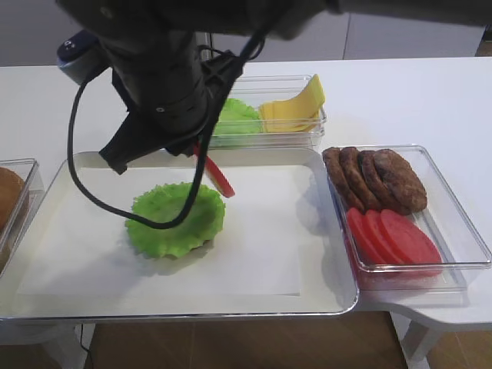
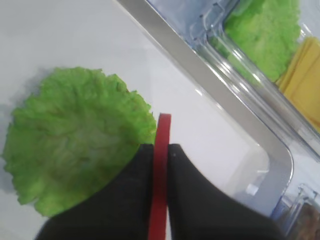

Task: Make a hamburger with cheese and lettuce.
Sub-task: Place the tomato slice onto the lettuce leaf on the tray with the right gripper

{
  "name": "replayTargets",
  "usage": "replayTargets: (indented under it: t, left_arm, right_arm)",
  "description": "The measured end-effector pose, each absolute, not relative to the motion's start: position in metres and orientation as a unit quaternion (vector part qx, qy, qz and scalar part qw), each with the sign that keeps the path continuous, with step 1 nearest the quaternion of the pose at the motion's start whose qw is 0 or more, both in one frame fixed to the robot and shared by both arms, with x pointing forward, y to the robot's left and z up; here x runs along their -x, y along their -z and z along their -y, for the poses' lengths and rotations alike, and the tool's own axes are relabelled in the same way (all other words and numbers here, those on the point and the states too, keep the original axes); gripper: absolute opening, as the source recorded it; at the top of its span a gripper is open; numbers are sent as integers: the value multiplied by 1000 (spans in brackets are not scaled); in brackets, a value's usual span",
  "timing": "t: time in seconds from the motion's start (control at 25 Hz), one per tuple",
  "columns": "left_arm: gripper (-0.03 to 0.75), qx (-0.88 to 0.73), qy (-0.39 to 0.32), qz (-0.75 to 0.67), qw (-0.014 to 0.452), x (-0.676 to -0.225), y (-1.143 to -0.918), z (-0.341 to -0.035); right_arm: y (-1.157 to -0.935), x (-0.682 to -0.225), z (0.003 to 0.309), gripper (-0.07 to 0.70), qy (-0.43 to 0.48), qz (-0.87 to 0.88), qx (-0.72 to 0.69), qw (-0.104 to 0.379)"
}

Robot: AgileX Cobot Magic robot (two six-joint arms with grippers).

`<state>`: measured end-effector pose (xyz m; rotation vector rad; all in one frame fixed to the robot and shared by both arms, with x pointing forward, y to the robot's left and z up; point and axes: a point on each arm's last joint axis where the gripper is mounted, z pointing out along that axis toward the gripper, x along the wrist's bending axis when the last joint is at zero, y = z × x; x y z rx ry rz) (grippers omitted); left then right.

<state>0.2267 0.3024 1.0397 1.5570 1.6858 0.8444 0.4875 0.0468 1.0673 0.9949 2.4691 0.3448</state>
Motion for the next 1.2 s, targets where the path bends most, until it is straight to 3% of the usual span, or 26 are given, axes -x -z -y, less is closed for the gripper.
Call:
replayTargets:
  t: [0.44,1.2]
  left_arm:
    - [382,-599,-325,-648,341,-227,-1040,-302]
    - [382,-599,-325,-648,341,-227,-1040,-302]
  right_arm:
    - [-1054,-492,-60,45,-137,-900,-336,243]
    - [-1040,-491,-68,44,-131,-910,-325,221]
